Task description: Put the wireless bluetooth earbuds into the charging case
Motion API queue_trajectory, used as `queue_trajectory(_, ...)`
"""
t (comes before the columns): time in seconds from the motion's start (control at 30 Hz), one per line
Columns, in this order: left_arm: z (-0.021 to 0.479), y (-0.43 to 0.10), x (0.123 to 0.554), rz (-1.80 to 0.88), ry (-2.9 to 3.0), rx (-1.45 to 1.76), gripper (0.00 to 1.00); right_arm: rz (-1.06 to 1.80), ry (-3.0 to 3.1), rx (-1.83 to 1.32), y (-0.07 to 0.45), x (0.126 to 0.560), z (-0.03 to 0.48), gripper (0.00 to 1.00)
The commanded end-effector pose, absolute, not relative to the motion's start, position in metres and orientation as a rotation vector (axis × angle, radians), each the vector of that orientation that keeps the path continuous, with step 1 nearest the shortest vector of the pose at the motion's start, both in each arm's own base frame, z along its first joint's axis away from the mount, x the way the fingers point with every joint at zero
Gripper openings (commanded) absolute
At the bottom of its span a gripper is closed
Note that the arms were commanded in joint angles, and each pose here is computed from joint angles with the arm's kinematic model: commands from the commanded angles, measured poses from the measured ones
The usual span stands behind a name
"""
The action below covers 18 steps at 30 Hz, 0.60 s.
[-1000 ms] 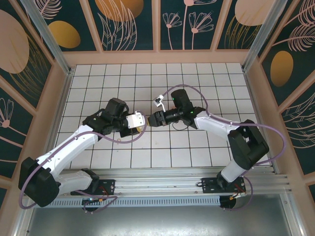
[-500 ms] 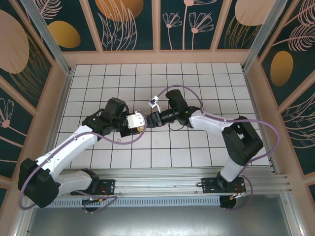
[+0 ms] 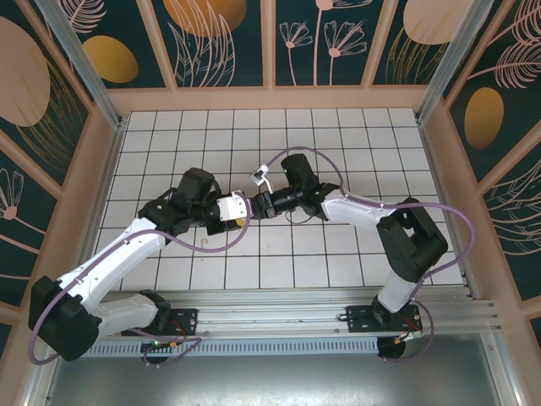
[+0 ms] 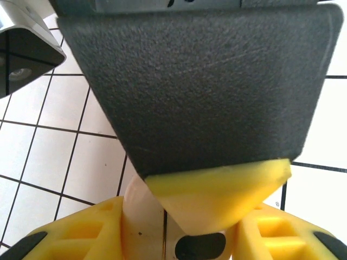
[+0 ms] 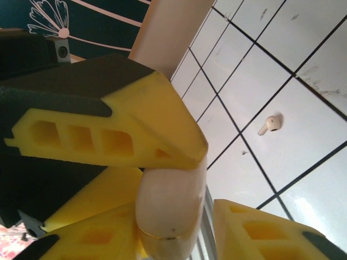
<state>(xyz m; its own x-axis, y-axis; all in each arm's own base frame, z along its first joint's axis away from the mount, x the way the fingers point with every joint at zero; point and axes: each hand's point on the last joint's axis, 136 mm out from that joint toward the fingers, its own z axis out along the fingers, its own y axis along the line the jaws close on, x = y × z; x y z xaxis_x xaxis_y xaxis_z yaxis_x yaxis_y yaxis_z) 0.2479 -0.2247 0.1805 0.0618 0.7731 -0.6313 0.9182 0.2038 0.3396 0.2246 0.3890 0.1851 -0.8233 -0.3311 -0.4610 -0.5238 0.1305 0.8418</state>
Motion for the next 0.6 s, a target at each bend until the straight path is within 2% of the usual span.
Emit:
queue_trajectory(0.0, 0.194, -0.231, 0.247, -0.255, 1.662, 1.598, 0.27, 1.809, 2.165, -0.900, 0.396, 0.225, 0.199, 0.34)
queue_trajectory(0.1, 0.196, -0.232, 0.247, -0.256, 1.662, 1.589, 0.40, 1.799, 2.143, -0.903, 0.394, 0.225, 0.203, 0.27)
queue_trajectory(0.23, 0.210, -0.238, 0.250, -0.305, 1.674, 1.517, 0.64, 1.746, 2.083, -0.854, 0.379, 0.229, 0.207, 0.24)
queue_trajectory(0.33, 0.218, -0.248, 0.248, -0.393, 1.671, 1.444, 0.64, 1.700, 2.026, -0.789, 0.361, 0.237, 0.210, 0.23)
queue_trajectory(0.57, 0.226, -0.251, 0.268, -0.416, 1.683, 1.171, 0.64, 1.585, 1.891, -0.687, 0.321, 0.263, 0.214, 0.21)
